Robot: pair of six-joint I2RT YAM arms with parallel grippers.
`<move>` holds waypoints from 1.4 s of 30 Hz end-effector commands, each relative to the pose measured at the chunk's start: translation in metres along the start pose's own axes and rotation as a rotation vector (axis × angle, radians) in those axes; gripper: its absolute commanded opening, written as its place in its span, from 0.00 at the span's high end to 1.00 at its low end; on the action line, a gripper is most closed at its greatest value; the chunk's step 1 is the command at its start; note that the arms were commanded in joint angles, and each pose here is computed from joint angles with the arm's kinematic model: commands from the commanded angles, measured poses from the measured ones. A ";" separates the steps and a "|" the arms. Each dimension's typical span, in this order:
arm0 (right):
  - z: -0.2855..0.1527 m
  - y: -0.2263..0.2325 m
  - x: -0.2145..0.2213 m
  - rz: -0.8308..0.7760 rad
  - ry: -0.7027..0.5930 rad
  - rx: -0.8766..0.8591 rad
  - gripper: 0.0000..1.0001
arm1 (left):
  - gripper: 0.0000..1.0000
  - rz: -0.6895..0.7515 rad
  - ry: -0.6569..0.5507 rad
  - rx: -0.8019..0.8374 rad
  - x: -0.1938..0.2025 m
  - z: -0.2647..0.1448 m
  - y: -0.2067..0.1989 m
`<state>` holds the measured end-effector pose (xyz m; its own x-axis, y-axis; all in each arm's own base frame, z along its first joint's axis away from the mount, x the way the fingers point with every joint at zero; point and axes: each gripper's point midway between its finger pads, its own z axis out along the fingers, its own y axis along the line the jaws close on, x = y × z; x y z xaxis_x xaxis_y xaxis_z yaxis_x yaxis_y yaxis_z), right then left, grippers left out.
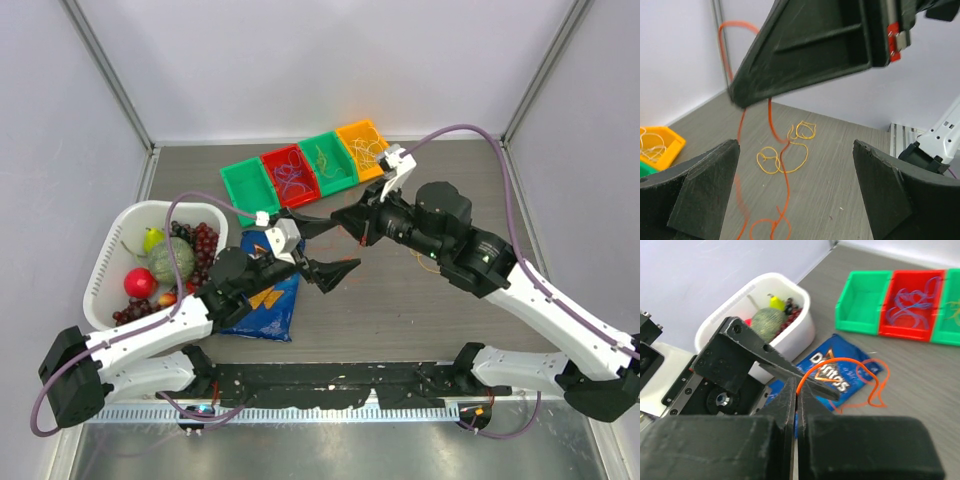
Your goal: Untangle the cables
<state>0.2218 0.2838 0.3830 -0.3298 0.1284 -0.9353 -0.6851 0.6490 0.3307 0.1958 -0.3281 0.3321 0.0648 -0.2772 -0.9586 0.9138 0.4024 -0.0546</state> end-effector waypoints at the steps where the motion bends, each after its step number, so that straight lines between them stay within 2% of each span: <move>1: -0.004 0.050 -0.012 0.090 0.038 -0.235 0.99 | 0.00 0.112 -0.148 0.071 -0.041 -0.001 -0.012; 5: -0.010 0.079 -0.014 0.117 0.061 -0.396 0.99 | 0.02 0.157 -0.155 0.032 -0.045 -0.005 -0.006; 8: -0.013 0.086 -0.015 0.107 0.067 -0.436 0.99 | 0.11 0.190 -0.160 0.018 -0.049 -0.009 -0.005; 9: -0.014 0.086 -0.015 0.101 0.065 -0.438 0.99 | 0.14 0.245 -0.155 0.016 -0.050 -0.011 -0.005; 14: -0.024 0.092 -0.014 0.086 0.069 -0.489 0.99 | 0.17 0.342 -0.125 -0.006 -0.047 -0.015 -0.006; 18: -0.029 0.099 -0.012 0.082 0.079 -0.538 0.99 | 0.19 0.338 -0.120 0.011 -0.046 -0.014 -0.009; 22: -0.036 0.110 -0.007 0.088 0.101 -0.621 0.99 | 0.21 0.327 -0.103 0.106 -0.042 -0.014 -0.026; 27: -0.043 0.122 -0.009 0.101 0.093 -0.704 0.99 | 0.38 0.283 -0.112 0.187 -0.047 -0.015 -0.042; 29: -0.046 0.124 -0.010 0.101 0.090 -0.716 0.99 | 0.51 0.277 -0.110 0.192 -0.048 -0.015 -0.043; 32: -0.045 0.122 -0.009 0.093 0.087 -0.712 0.99 | 0.77 0.278 -0.097 0.186 -0.051 -0.014 -0.042; 33: -0.045 0.120 -0.009 0.085 0.083 -0.704 1.00 | 0.97 0.281 -0.086 0.183 -0.050 -0.014 -0.041; 34: -0.043 0.115 -0.008 0.086 0.082 -0.674 0.99 | 1.00 0.279 -0.066 0.182 -0.048 -0.013 -0.040; 39: -0.029 0.069 -0.006 0.000 0.032 -0.415 0.99 | 1.00 0.230 -0.021 0.173 -0.042 -0.007 -0.038; 42: -0.037 0.055 -0.002 -0.046 -0.018 -0.363 0.99 | 1.00 0.205 0.037 0.155 -0.030 0.000 -0.033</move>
<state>0.1444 0.3160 0.4129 -0.4013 0.0847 -0.9120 -0.8897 0.2008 0.4101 0.1579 -0.3279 0.3503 0.2792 -0.1705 -0.9450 0.9289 0.2972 0.2209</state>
